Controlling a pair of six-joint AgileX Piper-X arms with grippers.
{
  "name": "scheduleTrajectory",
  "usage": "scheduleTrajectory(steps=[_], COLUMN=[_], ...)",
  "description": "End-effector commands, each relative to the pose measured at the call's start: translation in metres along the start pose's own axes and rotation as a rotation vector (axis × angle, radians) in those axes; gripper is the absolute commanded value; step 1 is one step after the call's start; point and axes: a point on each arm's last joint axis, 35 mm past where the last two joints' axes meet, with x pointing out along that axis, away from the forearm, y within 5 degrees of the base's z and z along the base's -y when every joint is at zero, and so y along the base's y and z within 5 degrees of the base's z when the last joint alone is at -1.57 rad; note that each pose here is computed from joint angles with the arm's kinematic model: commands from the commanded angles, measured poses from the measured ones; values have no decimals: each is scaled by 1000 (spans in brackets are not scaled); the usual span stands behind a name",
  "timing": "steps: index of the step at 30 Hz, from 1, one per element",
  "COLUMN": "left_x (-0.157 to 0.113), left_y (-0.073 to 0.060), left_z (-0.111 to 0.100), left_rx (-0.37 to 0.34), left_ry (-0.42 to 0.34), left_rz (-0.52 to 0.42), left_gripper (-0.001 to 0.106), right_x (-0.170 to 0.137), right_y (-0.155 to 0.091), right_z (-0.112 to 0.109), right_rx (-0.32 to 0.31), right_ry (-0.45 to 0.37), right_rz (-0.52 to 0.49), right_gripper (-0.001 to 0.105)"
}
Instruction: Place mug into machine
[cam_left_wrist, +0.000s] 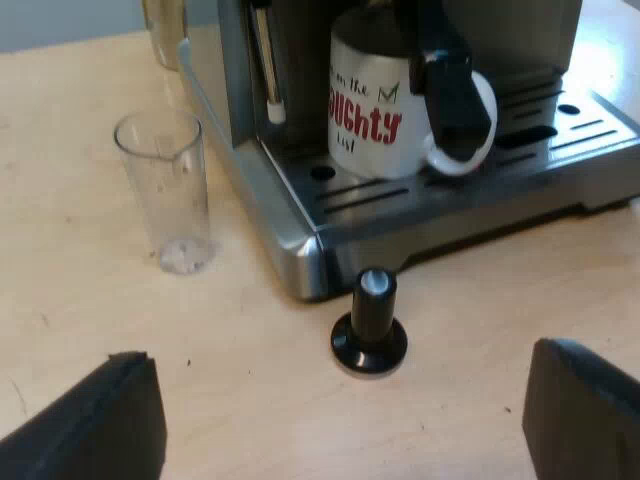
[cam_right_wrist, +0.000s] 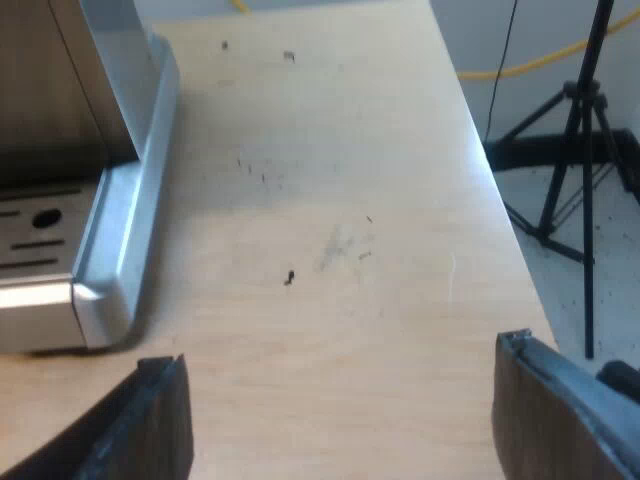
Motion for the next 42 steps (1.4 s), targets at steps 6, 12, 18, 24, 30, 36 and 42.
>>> scheduleTrajectory(steps=[6,12,18,24,30,36,42], left_x=[4,4,4,4,4,4,4], left_y=[1,1,1,1,1,1,1], left_z=[2,2,2,2,2,2,2], left_rx=[0,0,0,0,0,0,0], left_ry=[-3,-3,-3,-3,-3,-3,-3], left_rz=[8,8,8,8,8,8,8], left_gripper=[79,79,79,79,79,79,79], right_x=[8,17,17,17,17,17,17], right_y=[3,8,8,8,8,8,8], right_z=[-11,-25,-25,-25,-25,-25,-25], right_rx=[-4,-5,-5,-4,-4,-4,-4], right_ry=[73,151,149,149,149,149,149], right_rz=[23,42,42,42,42,42,42], right_gripper=[64,64,64,64,64,64,64])
